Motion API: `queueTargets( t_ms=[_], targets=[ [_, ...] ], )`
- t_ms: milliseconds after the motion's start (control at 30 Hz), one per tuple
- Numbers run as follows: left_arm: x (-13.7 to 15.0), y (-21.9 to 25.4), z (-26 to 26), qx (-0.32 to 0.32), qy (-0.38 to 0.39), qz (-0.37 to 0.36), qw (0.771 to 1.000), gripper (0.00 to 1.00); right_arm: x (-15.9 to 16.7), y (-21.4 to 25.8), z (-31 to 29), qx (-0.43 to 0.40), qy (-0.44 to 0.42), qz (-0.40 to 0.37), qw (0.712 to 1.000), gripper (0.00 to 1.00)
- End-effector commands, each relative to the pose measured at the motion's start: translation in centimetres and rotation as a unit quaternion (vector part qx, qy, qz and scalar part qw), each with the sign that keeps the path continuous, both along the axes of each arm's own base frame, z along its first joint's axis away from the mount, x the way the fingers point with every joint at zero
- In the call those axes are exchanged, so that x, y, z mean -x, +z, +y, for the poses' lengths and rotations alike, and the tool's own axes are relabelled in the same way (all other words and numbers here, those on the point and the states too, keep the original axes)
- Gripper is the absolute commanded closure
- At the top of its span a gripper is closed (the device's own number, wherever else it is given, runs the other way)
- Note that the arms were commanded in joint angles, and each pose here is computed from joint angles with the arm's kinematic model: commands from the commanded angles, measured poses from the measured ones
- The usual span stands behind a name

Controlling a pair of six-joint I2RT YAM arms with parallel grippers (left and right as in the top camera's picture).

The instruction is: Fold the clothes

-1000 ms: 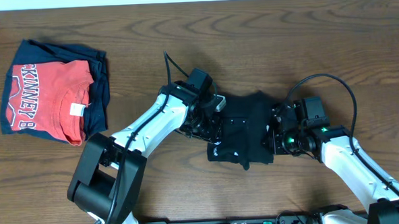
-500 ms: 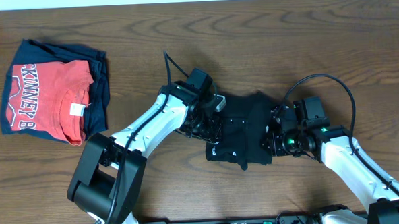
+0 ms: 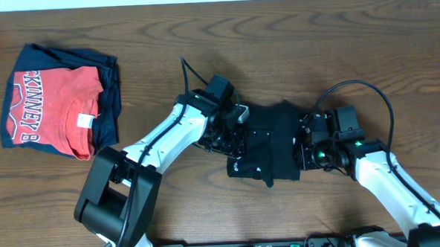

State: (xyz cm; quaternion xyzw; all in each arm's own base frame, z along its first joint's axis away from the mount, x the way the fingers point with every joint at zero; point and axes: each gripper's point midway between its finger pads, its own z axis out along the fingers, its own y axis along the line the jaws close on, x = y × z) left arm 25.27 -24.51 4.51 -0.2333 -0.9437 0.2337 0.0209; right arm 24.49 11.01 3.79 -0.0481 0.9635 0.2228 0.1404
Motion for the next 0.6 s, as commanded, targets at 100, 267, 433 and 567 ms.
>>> queueTargets(
  t_ms=[100,267,433,567],
  targets=[
    [0.0,-0.4,0.4,-0.008,-0.001,0.001,1.000,0.49,-4.0,5.1,-0.7,0.027,0.007,-0.108,0.994,0.99],
    [0.0,-0.4,0.4,-0.008,-0.001,0.001,1.000,0.49,-4.4,4.7,-2.4,0.076,-0.015,-0.110,0.991,0.99],
    [0.0,-0.4,0.4,-0.008,-0.001,0.001,1.000,0.49,-4.1,3.9,-4.9,0.137,-0.050,-0.094,0.985,0.97],
    [0.1,-0.4,0.4,-0.009,-0.001,0.001,1.000,0.49,-3.3,3.5,-5.2,0.136,-0.076,-0.067,0.986,0.69]
  ],
)
